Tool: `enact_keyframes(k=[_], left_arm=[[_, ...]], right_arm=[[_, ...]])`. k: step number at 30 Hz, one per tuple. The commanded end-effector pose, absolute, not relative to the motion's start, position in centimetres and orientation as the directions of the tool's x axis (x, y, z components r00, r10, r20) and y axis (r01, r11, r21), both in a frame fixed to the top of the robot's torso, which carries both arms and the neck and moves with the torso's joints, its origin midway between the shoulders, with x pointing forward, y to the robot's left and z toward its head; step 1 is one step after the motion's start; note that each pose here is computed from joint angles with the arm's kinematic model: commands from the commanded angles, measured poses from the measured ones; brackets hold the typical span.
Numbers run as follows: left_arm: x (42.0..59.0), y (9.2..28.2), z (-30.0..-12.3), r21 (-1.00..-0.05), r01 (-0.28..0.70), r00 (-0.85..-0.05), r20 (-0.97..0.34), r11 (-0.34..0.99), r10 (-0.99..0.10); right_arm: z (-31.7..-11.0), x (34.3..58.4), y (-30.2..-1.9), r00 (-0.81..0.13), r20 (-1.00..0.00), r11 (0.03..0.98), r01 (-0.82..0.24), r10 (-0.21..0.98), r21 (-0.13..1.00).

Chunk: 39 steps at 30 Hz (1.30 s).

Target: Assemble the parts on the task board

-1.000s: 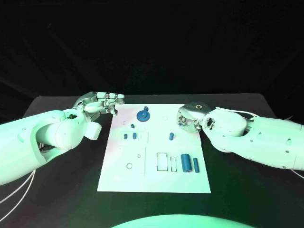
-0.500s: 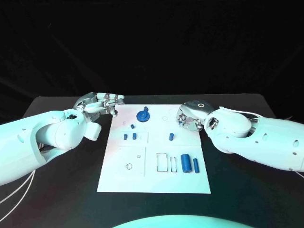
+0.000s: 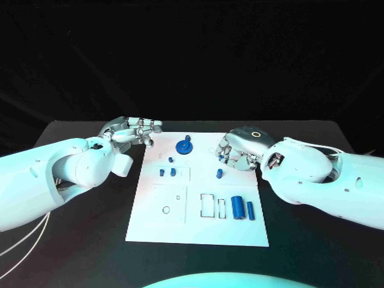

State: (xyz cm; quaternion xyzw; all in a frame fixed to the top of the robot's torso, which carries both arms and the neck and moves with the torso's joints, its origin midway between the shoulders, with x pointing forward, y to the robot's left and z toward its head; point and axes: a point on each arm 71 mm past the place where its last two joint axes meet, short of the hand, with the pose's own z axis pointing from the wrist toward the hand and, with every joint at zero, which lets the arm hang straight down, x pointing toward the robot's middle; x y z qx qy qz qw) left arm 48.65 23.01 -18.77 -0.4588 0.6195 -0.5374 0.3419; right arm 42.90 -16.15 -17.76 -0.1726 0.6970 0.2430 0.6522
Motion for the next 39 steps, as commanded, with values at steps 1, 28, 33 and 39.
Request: enact_keyframes(k=[1,28,33,39], left_arm=[[48.6,22.6,-18.7,-0.980,-0.199,-0.369,0.075,0.000,-0.926],[48.6,21.4,-18.8,-0.977,-0.214,-0.394,0.083,0.003,-0.915],[48.6,21.3,-18.8,-0.976,-0.216,-0.396,0.084,0.003,-0.914],[48.6,21.2,-18.8,-0.976,-0.217,-0.401,0.086,0.003,-0.912]], right_arm=[[-17.4,42.0,-14.5,-0.099,-0.988,0.790,-0.594,0.116,0.152],[-22.8,38.8,-6.6,-0.214,-0.967,0.676,-0.693,0.137,0.250],[-23.5,38.5,-6.1,-0.226,-0.965,0.672,-0.695,0.133,0.255],[-24.0,38.3,-6.0,-0.235,-0.963,0.670,-0.695,0.131,0.261]])
